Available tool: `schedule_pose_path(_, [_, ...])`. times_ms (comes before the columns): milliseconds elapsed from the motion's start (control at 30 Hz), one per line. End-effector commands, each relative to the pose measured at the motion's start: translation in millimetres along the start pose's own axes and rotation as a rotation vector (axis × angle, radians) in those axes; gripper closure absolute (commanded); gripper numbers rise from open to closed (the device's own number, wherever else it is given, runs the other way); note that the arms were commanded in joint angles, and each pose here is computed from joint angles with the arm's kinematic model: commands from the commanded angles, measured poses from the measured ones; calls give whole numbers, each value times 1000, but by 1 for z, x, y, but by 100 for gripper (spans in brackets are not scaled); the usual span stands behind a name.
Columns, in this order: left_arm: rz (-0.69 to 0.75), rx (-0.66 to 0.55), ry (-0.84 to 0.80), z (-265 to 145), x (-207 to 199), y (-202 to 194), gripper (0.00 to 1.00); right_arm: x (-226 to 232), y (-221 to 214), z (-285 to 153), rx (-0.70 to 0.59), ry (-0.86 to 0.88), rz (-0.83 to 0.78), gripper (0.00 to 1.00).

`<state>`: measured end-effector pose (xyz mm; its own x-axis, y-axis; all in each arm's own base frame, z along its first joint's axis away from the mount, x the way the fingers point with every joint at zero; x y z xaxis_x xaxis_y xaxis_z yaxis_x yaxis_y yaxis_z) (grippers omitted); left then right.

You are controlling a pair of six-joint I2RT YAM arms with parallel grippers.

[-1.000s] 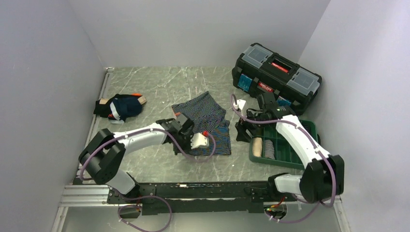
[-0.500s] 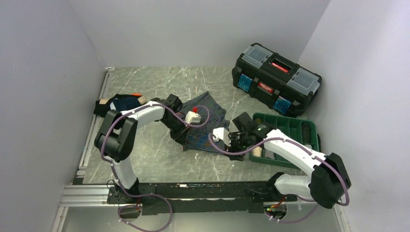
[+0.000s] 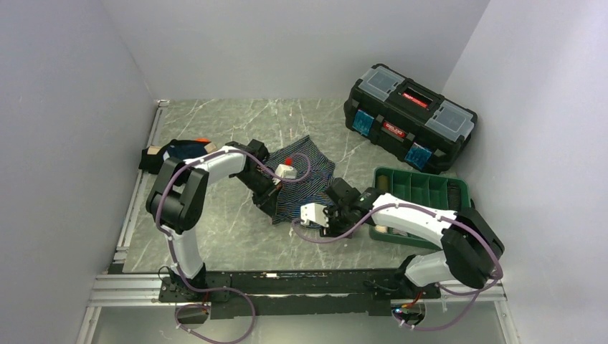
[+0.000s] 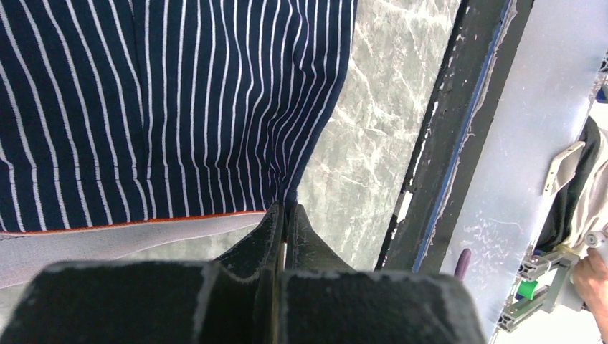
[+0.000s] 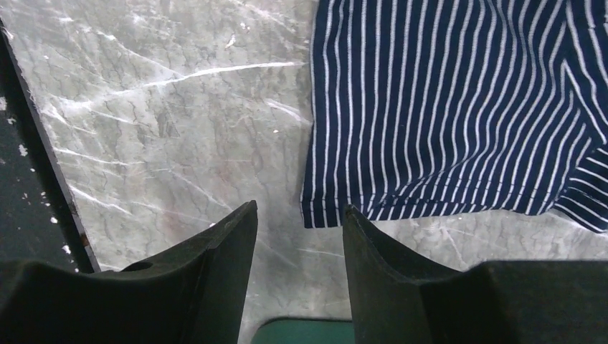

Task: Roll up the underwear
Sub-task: Fold the underwear at the center of the board.

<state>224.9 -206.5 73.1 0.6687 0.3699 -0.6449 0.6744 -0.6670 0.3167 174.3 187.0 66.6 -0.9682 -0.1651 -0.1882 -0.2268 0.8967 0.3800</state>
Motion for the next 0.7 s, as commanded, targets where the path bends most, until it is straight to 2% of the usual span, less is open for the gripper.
schedule_pose_path(0, [-18, -25, -57, -4, -8, 8, 100, -2, -5, 7, 47, -35, -48, 51])
schedule_pose_path(433, [-24, -9, -42, -3, -4, 2, 100, -2, -12, 20, 101, -41, -64, 66])
schedule_pose_path(667, [-19, -4, -45, -6, -7, -2, 100, 4, -19, 25, 129, -15, -61, 80])
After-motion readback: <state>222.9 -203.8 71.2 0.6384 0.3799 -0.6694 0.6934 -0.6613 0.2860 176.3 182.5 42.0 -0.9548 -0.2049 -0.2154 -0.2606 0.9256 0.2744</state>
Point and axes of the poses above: each gripper's point midway between its finger pads, its own z axis out along the fingers, its own x axis along the line the jaws close on, y = z × x, the point moved 3 cm from there along -z, back along the fingers, and after that the axes turned 10 degrees about -z, right-handed, at the moved point
